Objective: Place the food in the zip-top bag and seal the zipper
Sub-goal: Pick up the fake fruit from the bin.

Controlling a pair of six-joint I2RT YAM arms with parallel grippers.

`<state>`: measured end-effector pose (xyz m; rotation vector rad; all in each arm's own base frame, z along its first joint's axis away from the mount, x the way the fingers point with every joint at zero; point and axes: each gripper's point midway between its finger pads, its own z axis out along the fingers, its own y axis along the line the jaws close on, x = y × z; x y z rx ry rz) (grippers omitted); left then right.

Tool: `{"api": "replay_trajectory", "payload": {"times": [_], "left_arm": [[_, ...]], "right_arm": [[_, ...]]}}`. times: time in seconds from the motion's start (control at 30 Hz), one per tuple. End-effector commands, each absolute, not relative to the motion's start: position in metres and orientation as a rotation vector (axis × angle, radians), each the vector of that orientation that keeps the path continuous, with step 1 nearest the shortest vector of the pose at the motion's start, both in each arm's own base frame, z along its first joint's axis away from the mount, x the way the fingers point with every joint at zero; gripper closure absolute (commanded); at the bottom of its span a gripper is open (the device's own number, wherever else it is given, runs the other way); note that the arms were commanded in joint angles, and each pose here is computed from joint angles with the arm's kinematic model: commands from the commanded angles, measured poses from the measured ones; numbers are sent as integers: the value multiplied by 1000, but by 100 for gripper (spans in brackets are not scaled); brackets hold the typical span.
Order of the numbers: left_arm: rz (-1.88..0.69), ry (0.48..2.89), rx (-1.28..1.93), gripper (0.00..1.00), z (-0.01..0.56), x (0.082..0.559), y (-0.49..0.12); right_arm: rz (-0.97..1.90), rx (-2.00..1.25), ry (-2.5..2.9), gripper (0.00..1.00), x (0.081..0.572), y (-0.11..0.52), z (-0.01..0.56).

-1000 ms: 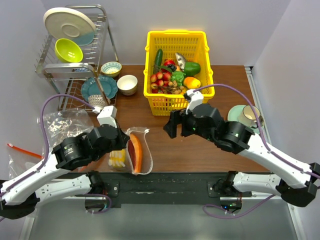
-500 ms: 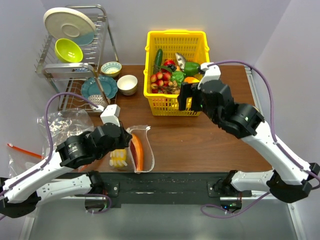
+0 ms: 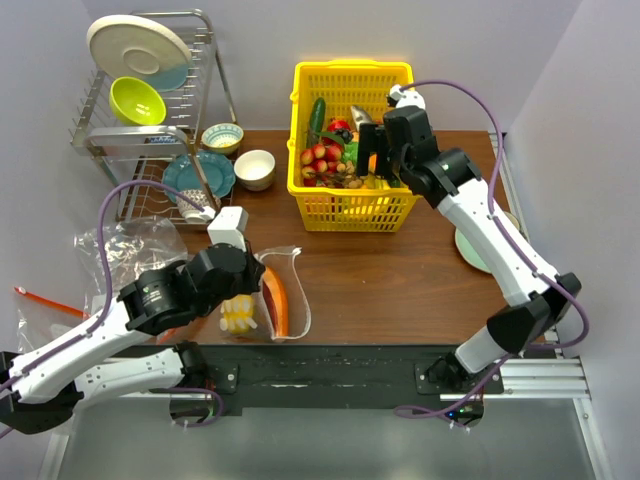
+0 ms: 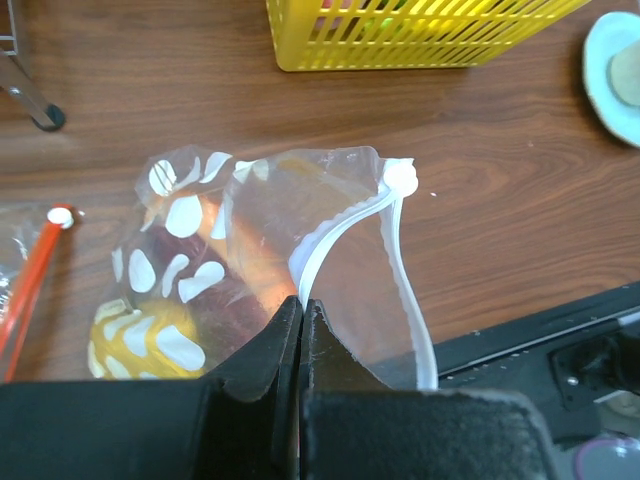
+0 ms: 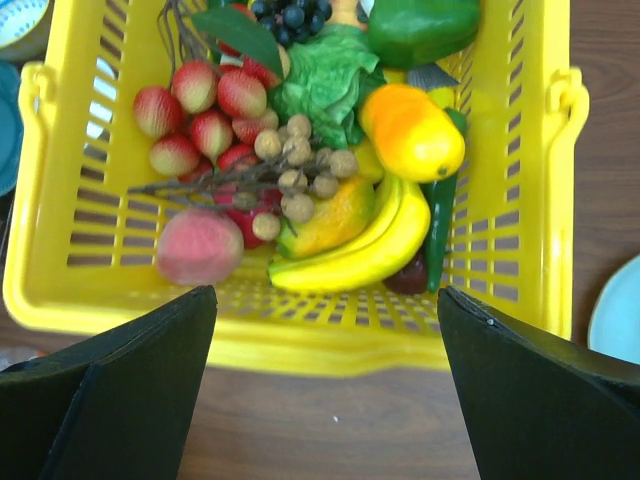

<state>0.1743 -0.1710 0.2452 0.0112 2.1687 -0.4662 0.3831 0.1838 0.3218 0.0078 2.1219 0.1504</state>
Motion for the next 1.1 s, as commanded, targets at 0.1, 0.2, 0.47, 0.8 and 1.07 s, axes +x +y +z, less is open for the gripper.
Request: {"api": "replay_trajectory", "payload": {"times": [0.1,0.2,0.47,0.8,1.07], "left_arm": [[-437,2044,66,100,280,192,-175],[-453,2033,70,100,284,193,-177],[-481,2025,74,100,293,193,-183],[-487,2030,84,100,292,192,-185],[-494,2041,97,100,285,192,-190]], "right_arm": [[212,9,2111,6,421,197,324],[216,3,2150,9,436,204,307],[182,20,2208,2,465,209,276],[-126,-7,2237,1,491,168,246],[-305,-145,2293,2,507,148,215]]}}
